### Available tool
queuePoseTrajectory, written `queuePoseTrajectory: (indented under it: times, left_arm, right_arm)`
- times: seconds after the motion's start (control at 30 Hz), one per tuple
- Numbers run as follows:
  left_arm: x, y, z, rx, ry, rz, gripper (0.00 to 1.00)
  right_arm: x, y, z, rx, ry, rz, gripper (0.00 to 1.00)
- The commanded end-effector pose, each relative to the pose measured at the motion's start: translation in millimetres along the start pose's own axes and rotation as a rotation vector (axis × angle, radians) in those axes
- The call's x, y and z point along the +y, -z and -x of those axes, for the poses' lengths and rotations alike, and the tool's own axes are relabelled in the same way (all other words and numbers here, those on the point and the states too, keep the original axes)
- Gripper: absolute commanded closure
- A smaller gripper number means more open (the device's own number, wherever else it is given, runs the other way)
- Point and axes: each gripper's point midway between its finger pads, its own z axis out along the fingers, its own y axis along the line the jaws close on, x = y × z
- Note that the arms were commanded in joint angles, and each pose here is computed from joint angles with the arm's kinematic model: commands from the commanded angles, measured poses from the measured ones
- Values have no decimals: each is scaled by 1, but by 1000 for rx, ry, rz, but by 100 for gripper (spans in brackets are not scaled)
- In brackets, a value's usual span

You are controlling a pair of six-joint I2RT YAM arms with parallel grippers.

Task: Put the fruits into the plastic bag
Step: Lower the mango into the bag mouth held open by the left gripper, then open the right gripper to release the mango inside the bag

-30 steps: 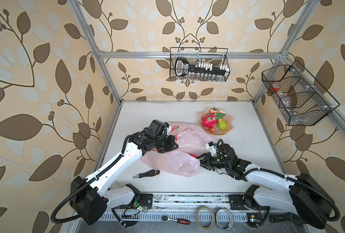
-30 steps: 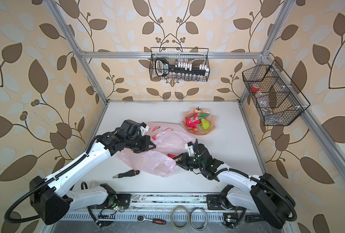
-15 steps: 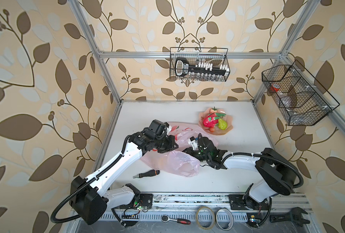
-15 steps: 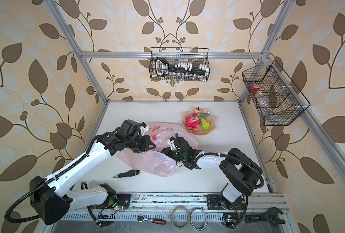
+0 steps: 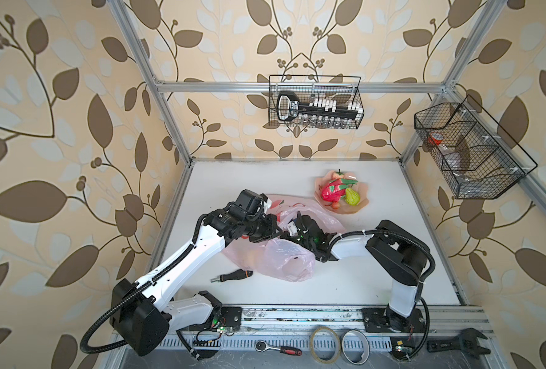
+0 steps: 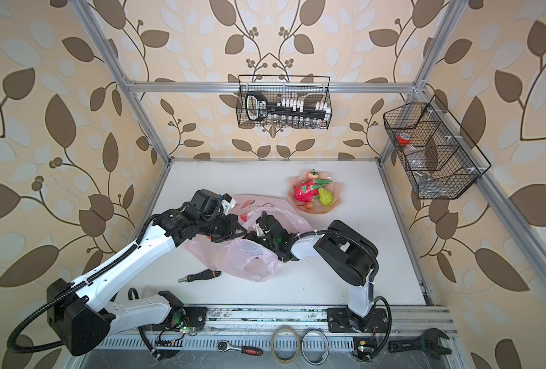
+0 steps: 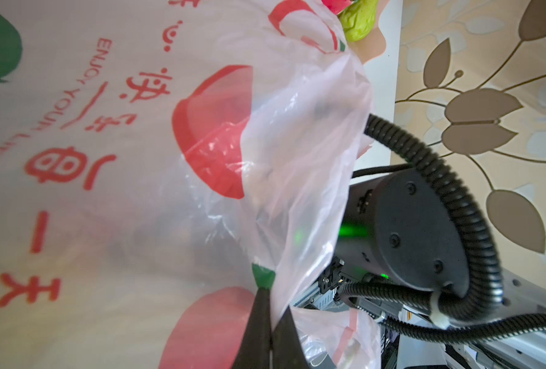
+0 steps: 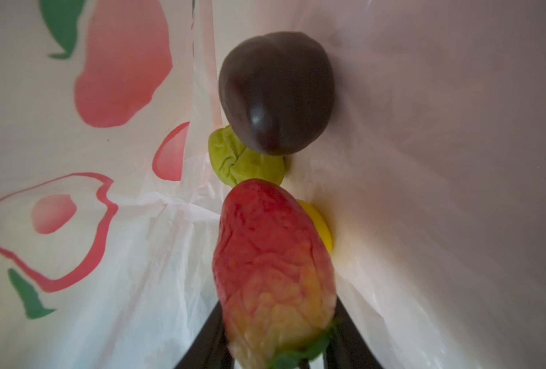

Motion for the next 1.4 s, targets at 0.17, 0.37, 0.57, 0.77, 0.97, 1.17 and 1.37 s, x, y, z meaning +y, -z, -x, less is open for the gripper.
queuePoseTrajectory:
  times: [0.17,0.37,0.57,0.77,0.97,1.17,1.37]
  left_arm:
    - [-21,9,10,-29,-31,-53,100]
    - [-19,7,10,-27,-30,-47,100]
    - [-17,9,12,-38,-31,-28,100]
    - [-17,9,17,-52,-28,-15,100]
    - [-18,7,20,-54,-31,-12,100]
    - [-16,3,20,-48,-24,-12,100]
    - [-16,0,20,-40,-25,-15,100]
  right_arm:
    - [9,-5,-7,30,-19,24,46]
    - [10,-1,-9,29,-4,13,30]
    - [14,6,-10,20,20,11,22]
    - [12,22,-12,-8,31,-5,22]
    - [4,42,-15,-39,30,-20,20]
    - [-2,59,-18,-63,20,-20,18]
    - [-8,79,-19,-94,32,-44,12]
